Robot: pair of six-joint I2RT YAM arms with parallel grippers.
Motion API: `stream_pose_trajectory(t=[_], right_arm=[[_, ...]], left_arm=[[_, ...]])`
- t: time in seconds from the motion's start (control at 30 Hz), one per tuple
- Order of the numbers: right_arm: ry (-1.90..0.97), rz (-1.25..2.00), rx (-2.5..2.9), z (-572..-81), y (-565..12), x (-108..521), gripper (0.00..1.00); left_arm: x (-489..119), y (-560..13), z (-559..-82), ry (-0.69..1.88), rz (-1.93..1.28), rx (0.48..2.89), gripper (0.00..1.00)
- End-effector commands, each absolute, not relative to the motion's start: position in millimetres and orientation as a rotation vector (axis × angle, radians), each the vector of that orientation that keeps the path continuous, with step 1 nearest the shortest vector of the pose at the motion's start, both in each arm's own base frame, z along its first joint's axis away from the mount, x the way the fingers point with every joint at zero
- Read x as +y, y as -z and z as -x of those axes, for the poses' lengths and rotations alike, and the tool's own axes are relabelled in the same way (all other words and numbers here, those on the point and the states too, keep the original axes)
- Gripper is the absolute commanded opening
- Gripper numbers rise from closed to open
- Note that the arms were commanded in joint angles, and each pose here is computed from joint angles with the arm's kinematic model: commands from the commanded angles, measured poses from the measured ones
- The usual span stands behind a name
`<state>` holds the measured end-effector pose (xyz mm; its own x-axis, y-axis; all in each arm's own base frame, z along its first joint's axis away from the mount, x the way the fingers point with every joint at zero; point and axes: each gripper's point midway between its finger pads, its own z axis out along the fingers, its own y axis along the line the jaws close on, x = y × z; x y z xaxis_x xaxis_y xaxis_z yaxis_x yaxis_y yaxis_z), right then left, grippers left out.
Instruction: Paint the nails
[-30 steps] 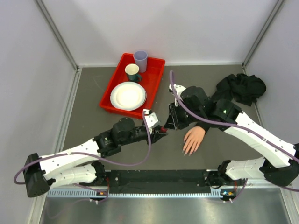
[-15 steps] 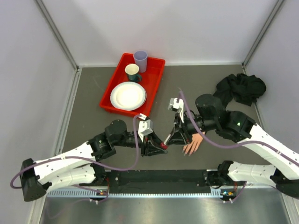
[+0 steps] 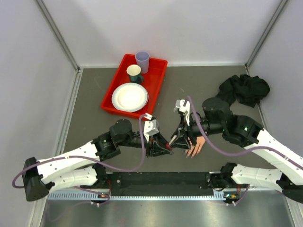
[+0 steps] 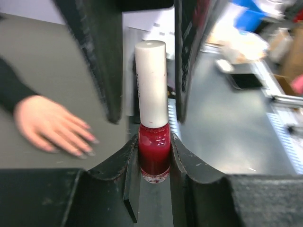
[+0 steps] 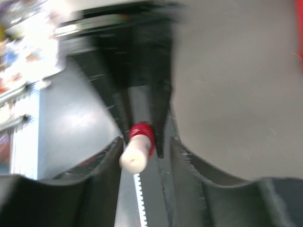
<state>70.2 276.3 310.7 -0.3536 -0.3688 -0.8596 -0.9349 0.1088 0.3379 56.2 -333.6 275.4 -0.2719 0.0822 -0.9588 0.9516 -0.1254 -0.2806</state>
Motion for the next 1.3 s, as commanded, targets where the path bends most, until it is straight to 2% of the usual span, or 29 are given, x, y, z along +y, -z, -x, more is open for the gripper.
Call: stream_pose_trajectory(t=[0.0,0.1,0.27,0.63,0.73,0.9,0.93,0.97,1.1,1.23,1.27], right_arm=[[-1.021,0.883,1.992,-118,-323,270,0.51],[-0.981,0.645,2.105,-132,-327,264,0.57],[-1.003,0.449,2.187,-138,-343,265,0.58],[-0.968,0.504,2.296,-140,-325,279,0.50],[-0.978,0.527,2.293,-139,-324,281,0.41],[-0.981,0.547,2.295,-137,-323,282,0.34],[-0.984,0.556,2.296,-136,-322,283,0.27],[-0.990,0.563,2.294,-135,-323,283,0.25],[-0.996,0.582,2.290,-134,-321,283,0.22],[-0.984,0.627,2.285,-132,-315,282,0.00],[-0.984,0.641,2.278,-131,-314,282,0.00]], left_arm=[[-340,-297,-109,1.176,-1.091,1.359,0.00],[-339,-281,-133,1.041,-1.054,1.427,0.00],[-340,-270,-140,0.995,-1.060,1.446,0.00],[-332,-277,-141,0.979,-1.027,1.417,0.00],[-331,-277,-141,0.979,-1.028,1.419,0.00],[-331,-278,-141,0.979,-1.028,1.419,0.00],[-331,-278,-141,0.979,-1.027,1.417,0.00],[-331,-278,-141,0.980,-1.029,1.418,0.00],[-331,-281,-137,1.000,-1.033,1.410,0.00],[-332,-289,-125,1.070,-1.048,1.375,0.00],[-331,-290,-120,1.103,-1.045,1.378,0.00]])
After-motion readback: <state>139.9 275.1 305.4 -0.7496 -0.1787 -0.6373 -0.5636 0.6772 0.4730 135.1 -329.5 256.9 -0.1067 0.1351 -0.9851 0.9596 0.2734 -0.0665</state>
